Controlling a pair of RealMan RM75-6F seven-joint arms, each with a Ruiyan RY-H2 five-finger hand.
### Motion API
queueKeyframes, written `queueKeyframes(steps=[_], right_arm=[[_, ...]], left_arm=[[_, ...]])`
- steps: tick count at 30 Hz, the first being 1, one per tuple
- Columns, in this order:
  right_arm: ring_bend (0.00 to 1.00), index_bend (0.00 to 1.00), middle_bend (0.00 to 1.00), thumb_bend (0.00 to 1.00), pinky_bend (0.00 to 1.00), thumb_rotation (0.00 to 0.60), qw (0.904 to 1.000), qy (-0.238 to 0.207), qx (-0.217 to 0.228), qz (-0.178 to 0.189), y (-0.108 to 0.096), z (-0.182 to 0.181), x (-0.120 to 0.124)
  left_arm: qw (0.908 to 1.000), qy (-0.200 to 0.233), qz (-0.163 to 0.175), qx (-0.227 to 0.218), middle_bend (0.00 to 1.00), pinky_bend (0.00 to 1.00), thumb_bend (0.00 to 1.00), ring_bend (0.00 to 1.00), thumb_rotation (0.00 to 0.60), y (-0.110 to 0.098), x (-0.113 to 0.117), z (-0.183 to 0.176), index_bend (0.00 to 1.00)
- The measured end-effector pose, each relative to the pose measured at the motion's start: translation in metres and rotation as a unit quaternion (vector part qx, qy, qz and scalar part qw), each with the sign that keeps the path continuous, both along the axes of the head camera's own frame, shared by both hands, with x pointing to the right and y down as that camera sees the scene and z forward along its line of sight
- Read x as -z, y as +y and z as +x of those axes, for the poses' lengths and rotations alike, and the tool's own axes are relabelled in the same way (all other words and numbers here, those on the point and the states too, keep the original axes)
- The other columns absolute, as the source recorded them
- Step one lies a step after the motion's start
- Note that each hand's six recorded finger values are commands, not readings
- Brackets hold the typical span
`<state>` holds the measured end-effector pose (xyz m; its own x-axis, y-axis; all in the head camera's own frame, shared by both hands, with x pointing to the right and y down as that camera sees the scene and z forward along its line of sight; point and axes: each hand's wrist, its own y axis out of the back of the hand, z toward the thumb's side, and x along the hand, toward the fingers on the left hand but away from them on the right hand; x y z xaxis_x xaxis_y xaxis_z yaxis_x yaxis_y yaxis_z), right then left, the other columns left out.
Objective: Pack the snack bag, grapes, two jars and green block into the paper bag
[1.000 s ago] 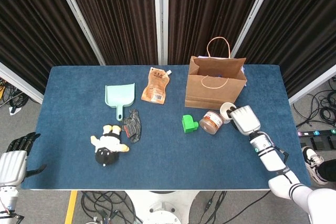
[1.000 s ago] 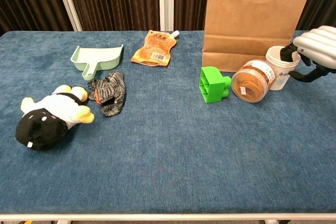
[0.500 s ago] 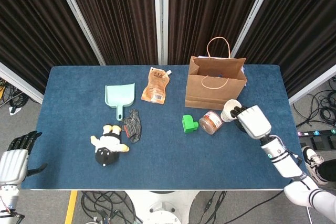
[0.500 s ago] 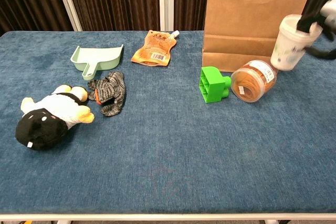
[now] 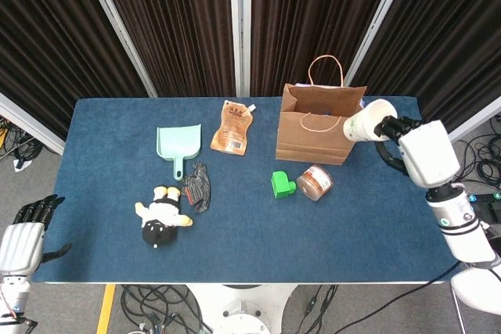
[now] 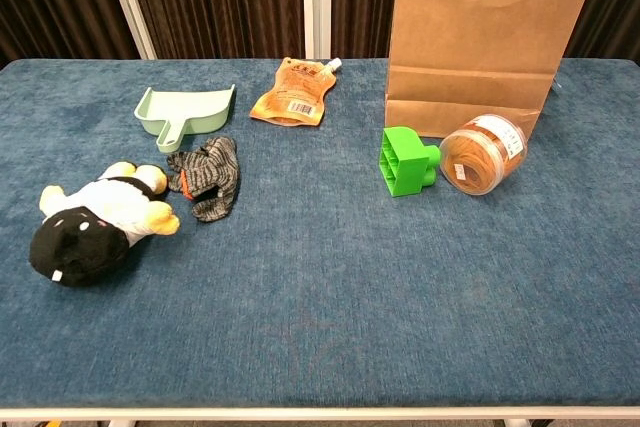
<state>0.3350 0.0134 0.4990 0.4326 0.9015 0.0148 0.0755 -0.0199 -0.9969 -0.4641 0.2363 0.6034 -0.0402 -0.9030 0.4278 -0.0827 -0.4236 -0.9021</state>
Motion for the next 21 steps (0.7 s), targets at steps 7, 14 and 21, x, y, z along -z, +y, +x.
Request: queueKeyframes(steps=[7,14,21], right_arm=[[0.66,0.75,0.64,0.40,0.93,0.600,0.9988,0.020,-0.035,-0.028,-0.051,-0.005,-0.007],[0.65,0.73,0.64,0.40,0.93,0.600,0.9958,0.048,-0.049,-0.061,-0.086,-0.021,-0.038],[0.62,0.65,0.62,0.38,0.91,0.600,0.9917,0.075,-0.047,-0.093,-0.091,-0.036,-0.074]], left_arm=[[1.0000,-0.002,-0.006,0.003,0.24,0.18,0.03,0.18,0.600,0.000,-0.002,-0.001,0.20],[0.9999,-0.004,-0.009,0.007,0.24,0.18,0.03,0.18,0.600,-0.002,-0.003,-0.002,0.20],[0.9999,-0.004,-0.013,0.009,0.24,0.18,0.03,0.18,0.600,-0.001,-0.005,-0.003,0.20]])
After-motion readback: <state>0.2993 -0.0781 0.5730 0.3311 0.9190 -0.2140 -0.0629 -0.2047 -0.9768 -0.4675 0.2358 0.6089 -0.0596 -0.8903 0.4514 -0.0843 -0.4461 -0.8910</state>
